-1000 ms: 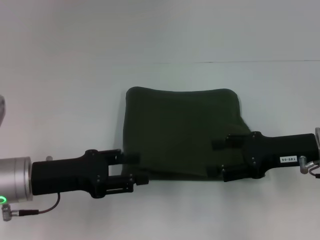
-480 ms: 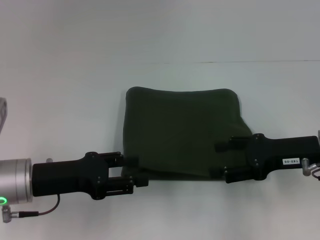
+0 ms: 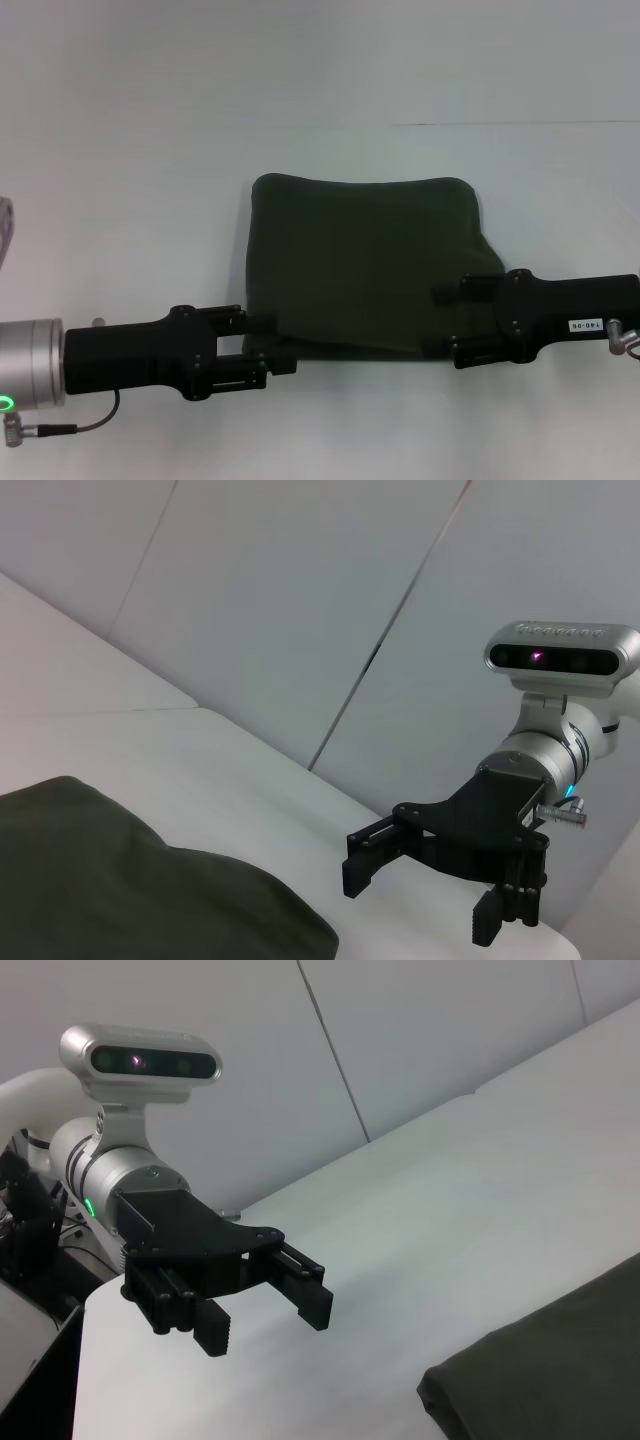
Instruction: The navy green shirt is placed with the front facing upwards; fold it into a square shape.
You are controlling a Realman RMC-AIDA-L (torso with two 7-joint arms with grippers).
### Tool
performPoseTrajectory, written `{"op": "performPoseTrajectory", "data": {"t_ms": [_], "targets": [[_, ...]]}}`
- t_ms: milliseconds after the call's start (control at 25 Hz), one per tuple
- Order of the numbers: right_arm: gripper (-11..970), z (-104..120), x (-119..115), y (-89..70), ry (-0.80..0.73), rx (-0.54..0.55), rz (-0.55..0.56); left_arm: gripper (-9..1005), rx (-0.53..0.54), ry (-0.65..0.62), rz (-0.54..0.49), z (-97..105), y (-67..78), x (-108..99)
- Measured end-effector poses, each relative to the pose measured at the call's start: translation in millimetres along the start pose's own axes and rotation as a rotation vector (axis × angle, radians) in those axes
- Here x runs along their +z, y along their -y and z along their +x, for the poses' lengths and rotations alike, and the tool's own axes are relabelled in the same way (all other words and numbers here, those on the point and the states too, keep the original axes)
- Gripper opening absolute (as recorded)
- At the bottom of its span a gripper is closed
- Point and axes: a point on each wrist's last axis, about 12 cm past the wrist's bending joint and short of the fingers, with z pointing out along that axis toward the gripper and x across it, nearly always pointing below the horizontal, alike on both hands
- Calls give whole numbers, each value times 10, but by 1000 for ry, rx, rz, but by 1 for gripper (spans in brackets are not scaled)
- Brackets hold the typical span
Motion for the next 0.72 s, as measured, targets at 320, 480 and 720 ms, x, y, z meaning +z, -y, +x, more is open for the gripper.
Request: {"op": "performPoseTrajectory", "data": {"t_ms": [320,480,720], "targets": [[925,-2,-4,0,3,-2,1,674,1,3,0,-8,-2,3],[924,-6,-3,4,4,-3,4,674,2,6,-5,-15,-11,9],[924,-26,-3,12,4,-5,5,674,4,7,-12,-23,-22,15]]}}
